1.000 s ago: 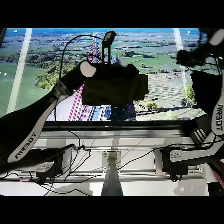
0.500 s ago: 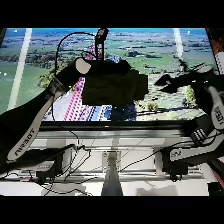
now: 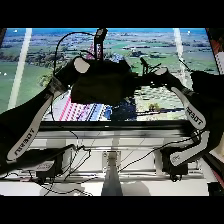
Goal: Fold the clothes and pants, and hang the long-sleeved shirts on hangers.
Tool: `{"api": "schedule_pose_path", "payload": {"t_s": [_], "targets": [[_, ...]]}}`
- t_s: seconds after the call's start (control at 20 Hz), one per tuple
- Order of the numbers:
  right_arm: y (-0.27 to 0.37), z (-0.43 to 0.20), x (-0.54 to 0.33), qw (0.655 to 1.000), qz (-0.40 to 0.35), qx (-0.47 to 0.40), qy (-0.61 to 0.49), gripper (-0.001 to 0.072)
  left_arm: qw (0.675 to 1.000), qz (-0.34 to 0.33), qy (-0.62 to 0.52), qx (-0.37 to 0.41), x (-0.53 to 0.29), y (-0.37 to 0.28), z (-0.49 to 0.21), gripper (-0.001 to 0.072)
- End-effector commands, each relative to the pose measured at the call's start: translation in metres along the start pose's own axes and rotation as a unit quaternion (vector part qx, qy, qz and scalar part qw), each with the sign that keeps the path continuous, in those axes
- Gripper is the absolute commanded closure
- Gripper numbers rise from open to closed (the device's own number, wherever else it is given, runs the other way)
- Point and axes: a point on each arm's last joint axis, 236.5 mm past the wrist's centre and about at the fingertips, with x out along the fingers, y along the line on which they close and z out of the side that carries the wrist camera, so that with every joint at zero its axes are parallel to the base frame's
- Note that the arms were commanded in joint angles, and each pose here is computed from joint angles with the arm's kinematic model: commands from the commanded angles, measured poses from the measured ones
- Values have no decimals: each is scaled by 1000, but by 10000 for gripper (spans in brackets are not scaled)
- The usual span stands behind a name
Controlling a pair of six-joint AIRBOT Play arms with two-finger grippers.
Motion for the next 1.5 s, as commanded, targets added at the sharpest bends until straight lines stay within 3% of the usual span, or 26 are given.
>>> {"api": "schedule_pose_path", "payload": {"t_s": [0.0,0.25,0.55,0.9,1.1,1.15,1.2,1.25,1.45], "targets": [[5,25,10,997,-46,-34,-56,681,1000,0,16,0,-3,4,-5,9],[12,101,-81,979,-83,-93,-160,681,1000,15,17,-18,-31,34,9,9],[-28,152,-328,908,-206,-69,-358,682,996,50,-72,2,-108,61,72,9],[-142,52,-586,776,-402,65,-481,681,988,67,-138,16,-170,55,108,9],[-212,-48,-557,822,-405,219,-336,677,988,67,-136,14,-168,57,107,9],[-221,-62,-546,831,-393,246,-308,488,988,68,-136,14,-168,58,107,9],[-226,-67,-538,836,-386,258,-293,145,988,68,-136,14,-168,58,107,9],[-229,-70,-532,838,-377,274,-284,6,988,67,-135,14,-168,58,107,9],[-220,-57,-519,849,-367,260,-278,10,988,67,-135,14,-168,58,107,9]]}}
